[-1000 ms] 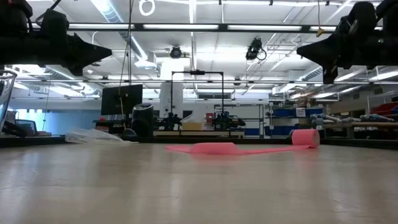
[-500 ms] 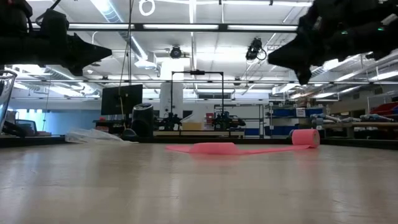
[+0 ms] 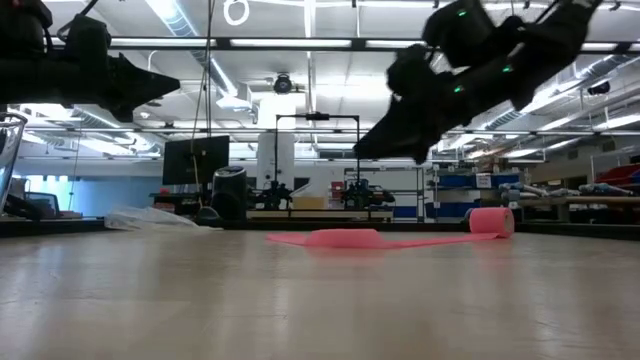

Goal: Roll bandage
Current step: Roll the pink bandage

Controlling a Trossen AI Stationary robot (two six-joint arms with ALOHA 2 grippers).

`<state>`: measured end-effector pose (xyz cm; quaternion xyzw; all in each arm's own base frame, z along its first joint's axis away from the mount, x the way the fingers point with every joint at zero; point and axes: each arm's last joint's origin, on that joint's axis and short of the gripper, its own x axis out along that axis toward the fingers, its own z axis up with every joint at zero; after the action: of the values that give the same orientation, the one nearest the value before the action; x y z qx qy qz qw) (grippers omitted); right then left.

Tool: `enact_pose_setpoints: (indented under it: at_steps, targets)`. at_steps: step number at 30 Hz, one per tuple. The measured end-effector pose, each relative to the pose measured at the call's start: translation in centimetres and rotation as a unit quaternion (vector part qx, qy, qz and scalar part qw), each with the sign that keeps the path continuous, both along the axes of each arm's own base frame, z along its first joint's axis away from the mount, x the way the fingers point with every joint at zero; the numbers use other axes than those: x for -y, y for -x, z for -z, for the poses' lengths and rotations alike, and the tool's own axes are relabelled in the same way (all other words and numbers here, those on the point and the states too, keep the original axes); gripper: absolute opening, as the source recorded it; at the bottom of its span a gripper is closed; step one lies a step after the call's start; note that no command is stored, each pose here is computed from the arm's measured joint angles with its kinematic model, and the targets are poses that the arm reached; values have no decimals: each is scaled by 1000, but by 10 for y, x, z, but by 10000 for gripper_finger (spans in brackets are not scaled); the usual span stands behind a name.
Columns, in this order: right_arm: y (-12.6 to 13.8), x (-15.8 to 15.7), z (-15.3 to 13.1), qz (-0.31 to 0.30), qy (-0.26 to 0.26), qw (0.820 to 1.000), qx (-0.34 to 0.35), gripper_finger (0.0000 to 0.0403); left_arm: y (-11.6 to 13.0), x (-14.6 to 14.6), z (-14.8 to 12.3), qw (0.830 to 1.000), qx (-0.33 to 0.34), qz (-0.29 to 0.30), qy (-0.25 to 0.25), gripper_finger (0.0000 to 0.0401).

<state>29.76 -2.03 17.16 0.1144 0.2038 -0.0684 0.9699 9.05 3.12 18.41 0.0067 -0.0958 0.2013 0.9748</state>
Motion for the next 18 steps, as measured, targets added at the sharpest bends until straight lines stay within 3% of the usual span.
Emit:
enact_pose_setpoints:
  at_steps: [8,18]
  targets:
    - [-51,13,20,8,5,1000,-27,135,0,0,0,1000,0,0,0,8]
    - [-96,46,60,54,-17,996,-74,135,1,0,-3,1000,17,0,-5,8]
